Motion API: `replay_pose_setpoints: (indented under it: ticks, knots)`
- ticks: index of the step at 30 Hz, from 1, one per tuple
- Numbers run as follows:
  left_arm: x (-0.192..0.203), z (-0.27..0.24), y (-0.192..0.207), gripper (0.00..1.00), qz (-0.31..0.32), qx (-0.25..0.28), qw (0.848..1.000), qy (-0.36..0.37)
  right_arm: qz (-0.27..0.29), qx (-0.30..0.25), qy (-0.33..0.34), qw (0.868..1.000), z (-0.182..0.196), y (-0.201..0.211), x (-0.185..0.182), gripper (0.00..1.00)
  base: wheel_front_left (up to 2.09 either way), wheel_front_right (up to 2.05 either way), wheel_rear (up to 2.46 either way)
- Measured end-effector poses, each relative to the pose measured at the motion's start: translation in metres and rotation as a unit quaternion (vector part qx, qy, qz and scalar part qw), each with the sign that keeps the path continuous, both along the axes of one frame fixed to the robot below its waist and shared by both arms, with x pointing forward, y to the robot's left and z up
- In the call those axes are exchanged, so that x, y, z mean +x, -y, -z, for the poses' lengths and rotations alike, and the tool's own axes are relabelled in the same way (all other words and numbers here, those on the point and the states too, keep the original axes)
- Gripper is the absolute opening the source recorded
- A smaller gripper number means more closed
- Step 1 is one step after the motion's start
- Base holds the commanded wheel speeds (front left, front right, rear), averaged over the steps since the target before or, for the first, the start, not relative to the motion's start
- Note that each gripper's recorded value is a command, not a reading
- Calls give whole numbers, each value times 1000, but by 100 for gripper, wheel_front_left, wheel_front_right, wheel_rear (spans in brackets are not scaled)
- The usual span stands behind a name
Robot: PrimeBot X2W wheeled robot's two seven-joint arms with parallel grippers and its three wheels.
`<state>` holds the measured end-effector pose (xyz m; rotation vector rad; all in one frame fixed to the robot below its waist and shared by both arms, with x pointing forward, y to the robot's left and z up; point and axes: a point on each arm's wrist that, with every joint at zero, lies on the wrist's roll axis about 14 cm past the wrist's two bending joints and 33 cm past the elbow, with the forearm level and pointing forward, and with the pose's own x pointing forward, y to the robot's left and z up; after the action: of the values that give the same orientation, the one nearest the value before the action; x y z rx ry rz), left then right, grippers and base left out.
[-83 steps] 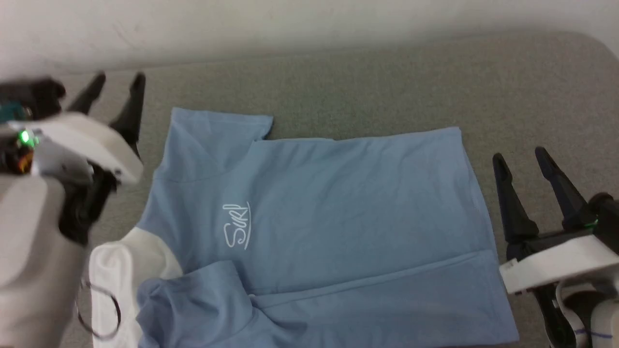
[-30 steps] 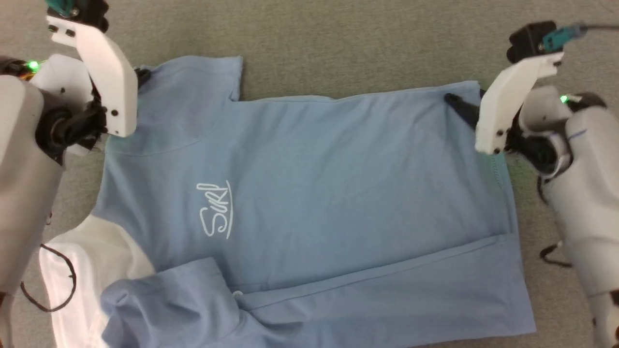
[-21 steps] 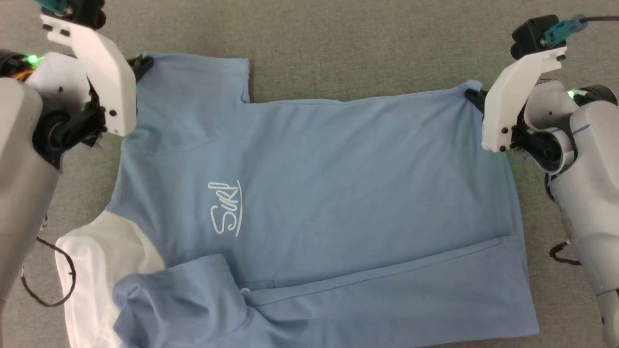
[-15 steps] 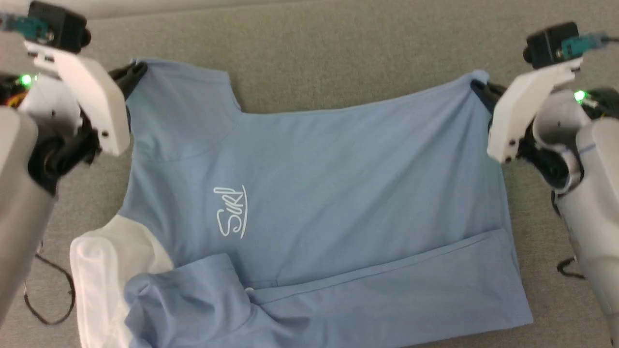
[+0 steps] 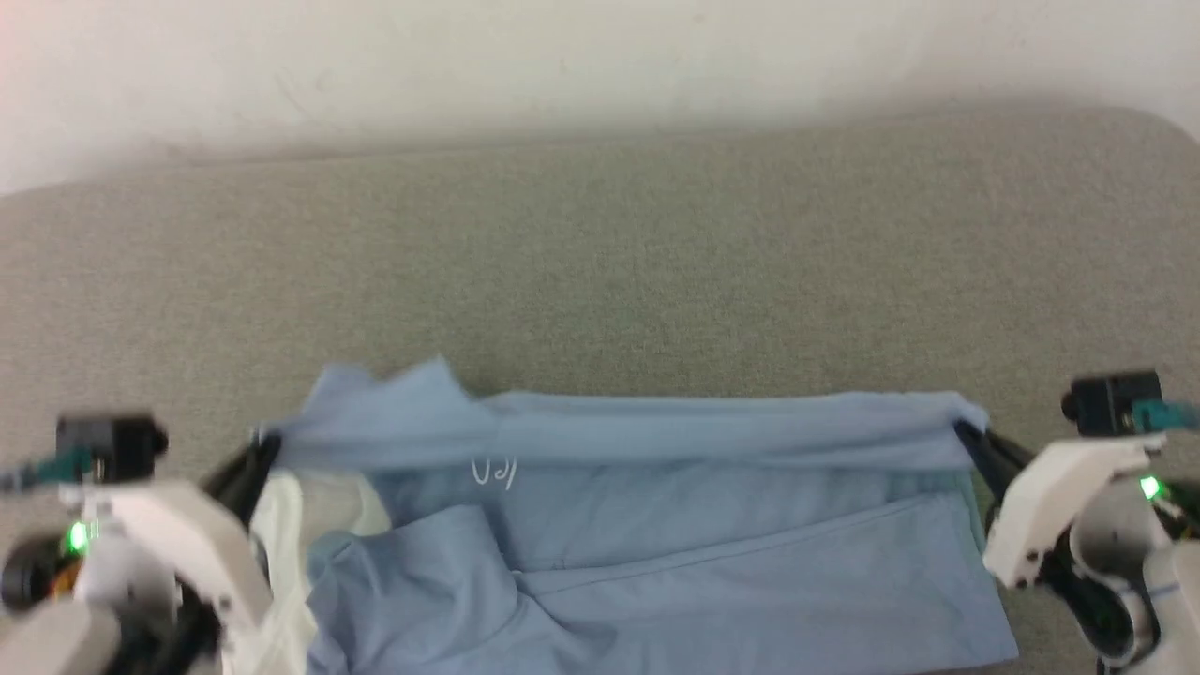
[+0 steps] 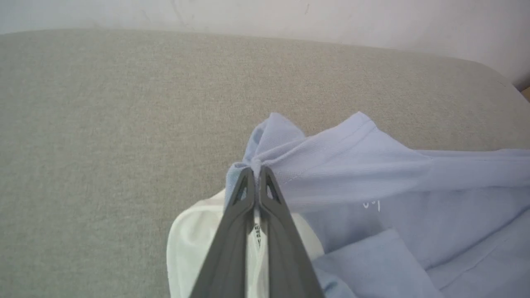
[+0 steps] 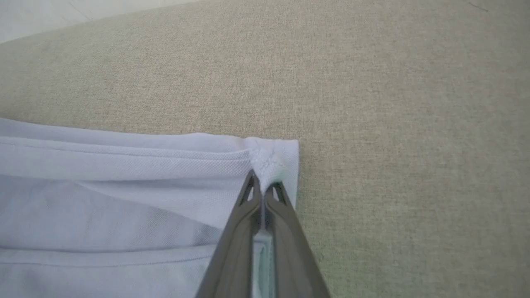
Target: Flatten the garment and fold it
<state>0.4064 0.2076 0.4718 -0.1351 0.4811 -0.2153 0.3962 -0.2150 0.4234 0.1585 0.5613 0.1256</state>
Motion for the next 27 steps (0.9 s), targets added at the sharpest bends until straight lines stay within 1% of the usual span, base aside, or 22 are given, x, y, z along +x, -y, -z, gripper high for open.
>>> replay_pose_setpoints:
  ticks: [3,4,5,6,7,9,10,11,14,16,19,22,24,27]
  knots:
    - [-39,15,-4,0,-29,-16,999,-31,19,15,-6,1000,7,1,-18,0,0,0,0]
    - [-51,21,-4,0,-37,-22,998,-45,27,19,-9,999,11,3,-23,11,0,0,0]
    - [-63,28,-3,0,-42,-30,997,-59,33,24,-12,999,14,2,-29,40,0,0,0]
    - [-73,34,-3,0,-48,-36,995,-74,40,30,-16,999,18,2,-34,87,0,0,0]
    - [-82,39,-3,0,-53,-40,994,-83,46,35,-22,998,22,2,-39,100,0,0,0]
    - [-95,46,1,2,-57,-51,992,-99,59,44,-27,997,28,3,-48,100,0,0,0]
    - [-100,50,5,38,-56,-55,991,-106,65,48,-28,996,30,3,-52,100,0,0,0]
    - [-103,51,8,100,-57,-61,991,-107,70,51,-27,996,31,3,-56,100,0,0,0]
    - [-104,50,12,100,-60,-72,992,-90,79,59,-16,995,27,1,-65,100,0,0,0]
    - [-99,45,10,100,-66,-72,994,-58,81,56,-2,995,20,2,-69,100,0,0,0]
    - [-89,30,7,100,-81,-72,994,6,82,44,30,995,0,7,-69,100,0,0,0]
    - [-71,4,3,100,-98,-71,989,88,85,30,54,994,-19,16,-66,100,0,0,0]
    - [-63,-10,1,100,-100,-60,985,130,88,23,49,995,-23,23,-67,100,0,0,0]
    - [-53,-26,2,100,-94,-47,979,175,82,17,16,996,-15,28,-68,100,0,0,0]
